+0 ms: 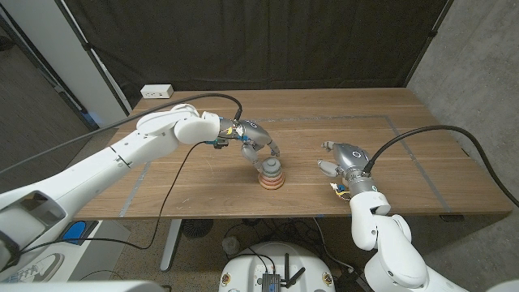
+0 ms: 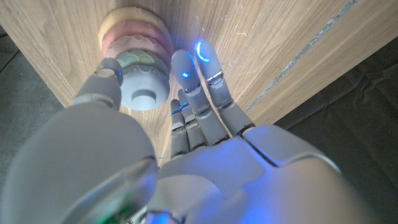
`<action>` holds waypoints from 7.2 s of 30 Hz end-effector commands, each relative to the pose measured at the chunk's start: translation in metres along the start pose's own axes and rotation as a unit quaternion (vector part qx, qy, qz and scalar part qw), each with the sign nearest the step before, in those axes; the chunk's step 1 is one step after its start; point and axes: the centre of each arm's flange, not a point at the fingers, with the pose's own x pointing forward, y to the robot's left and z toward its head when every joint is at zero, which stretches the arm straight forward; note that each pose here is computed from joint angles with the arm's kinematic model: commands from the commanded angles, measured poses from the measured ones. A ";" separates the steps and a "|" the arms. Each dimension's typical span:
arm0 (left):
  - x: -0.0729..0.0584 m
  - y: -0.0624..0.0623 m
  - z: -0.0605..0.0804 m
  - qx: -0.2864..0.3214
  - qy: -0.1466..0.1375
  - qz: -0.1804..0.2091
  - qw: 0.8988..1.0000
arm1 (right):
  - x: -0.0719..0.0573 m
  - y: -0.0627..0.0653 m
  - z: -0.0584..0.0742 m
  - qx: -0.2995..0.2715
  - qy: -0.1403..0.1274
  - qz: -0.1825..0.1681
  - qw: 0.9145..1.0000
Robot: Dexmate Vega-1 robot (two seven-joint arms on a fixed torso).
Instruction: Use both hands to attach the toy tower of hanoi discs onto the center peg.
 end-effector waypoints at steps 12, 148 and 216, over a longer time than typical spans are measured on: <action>-0.029 0.007 -0.019 -0.026 0.041 0.017 0.999 | 0.000 -0.002 -0.003 0.004 -0.002 -0.006 1.000; -0.165 -0.128 0.010 -0.243 0.367 0.269 0.857 | 0.011 0.012 -0.072 -0.067 0.080 0.138 0.985; -0.168 -0.129 0.019 -0.267 0.349 0.279 0.854 | 0.013 0.055 -0.080 -0.065 0.110 0.156 0.979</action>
